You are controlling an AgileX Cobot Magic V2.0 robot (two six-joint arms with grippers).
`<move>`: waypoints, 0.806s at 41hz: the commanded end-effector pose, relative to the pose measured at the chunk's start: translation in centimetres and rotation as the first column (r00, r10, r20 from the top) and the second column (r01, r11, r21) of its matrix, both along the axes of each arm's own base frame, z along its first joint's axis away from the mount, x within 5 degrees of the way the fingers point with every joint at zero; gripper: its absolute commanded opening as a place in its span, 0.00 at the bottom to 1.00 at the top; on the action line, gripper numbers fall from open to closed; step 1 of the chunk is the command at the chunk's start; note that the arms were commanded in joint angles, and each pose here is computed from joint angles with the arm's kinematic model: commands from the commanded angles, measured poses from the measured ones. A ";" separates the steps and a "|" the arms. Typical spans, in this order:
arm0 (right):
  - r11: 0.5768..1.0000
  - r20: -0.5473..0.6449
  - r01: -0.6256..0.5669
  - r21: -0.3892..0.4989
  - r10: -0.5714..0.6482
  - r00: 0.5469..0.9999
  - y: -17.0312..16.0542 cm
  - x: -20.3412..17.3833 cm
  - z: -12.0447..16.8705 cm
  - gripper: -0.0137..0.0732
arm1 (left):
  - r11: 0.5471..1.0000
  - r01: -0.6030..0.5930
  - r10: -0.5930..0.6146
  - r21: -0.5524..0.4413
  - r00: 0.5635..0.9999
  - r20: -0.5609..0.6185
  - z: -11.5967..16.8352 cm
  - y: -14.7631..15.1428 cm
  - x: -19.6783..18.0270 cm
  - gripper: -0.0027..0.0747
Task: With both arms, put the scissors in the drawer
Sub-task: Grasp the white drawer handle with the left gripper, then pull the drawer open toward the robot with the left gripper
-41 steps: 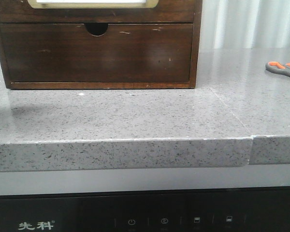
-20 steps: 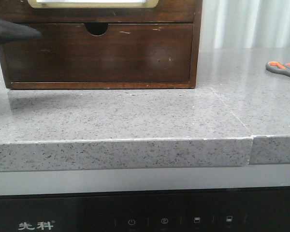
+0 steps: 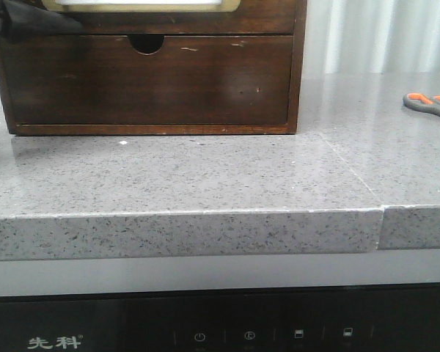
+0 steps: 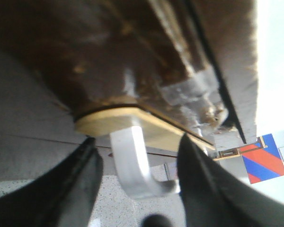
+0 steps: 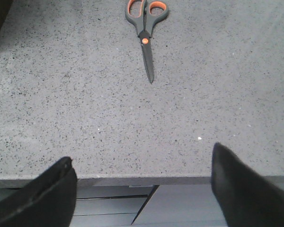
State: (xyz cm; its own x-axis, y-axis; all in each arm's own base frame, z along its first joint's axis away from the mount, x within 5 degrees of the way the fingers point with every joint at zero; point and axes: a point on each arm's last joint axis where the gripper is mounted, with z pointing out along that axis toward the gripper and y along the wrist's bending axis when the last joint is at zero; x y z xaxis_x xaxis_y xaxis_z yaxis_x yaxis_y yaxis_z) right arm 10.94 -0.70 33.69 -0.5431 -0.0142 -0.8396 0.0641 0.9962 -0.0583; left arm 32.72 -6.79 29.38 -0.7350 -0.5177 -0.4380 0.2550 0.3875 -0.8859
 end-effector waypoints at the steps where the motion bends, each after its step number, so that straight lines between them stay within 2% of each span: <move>1: 1.000 0.095 -0.006 -0.023 0.008 0.995 0.0 0.4 1.5 0.85 | 0.994 0.007 0.000 -0.108 0.998 0.069 2.7 0.0 -0.2 0.34; 8: 1.000 0.095 -0.006 -0.023 0.008 0.995 0.0 0.4 1.5 0.85 | 0.991 0.049 -0.038 -0.126 0.996 0.083 2.9 -0.3 -0.5 0.23; 18: 1.000 0.095 -0.006 -0.023 0.008 0.995 0.0 0.4 1.5 0.85 | 0.985 0.105 -0.088 -0.135 0.988 0.127 3.7 -0.5 -2.2 0.22; 27: 1.000 0.095 -0.006 -0.023 0.009 0.995 0.0 0.4 1.5 0.85 | 0.980 0.154 -0.131 -0.125 0.976 0.177 3.9 -0.8 -7.0 0.22; 33: 1.000 0.095 -0.006 -0.023 0.009 0.995 0.0 0.4 1.5 0.85 | 0.981 0.154 -0.131 -0.115 0.974 0.182 2.9 -0.8 -10.9 0.22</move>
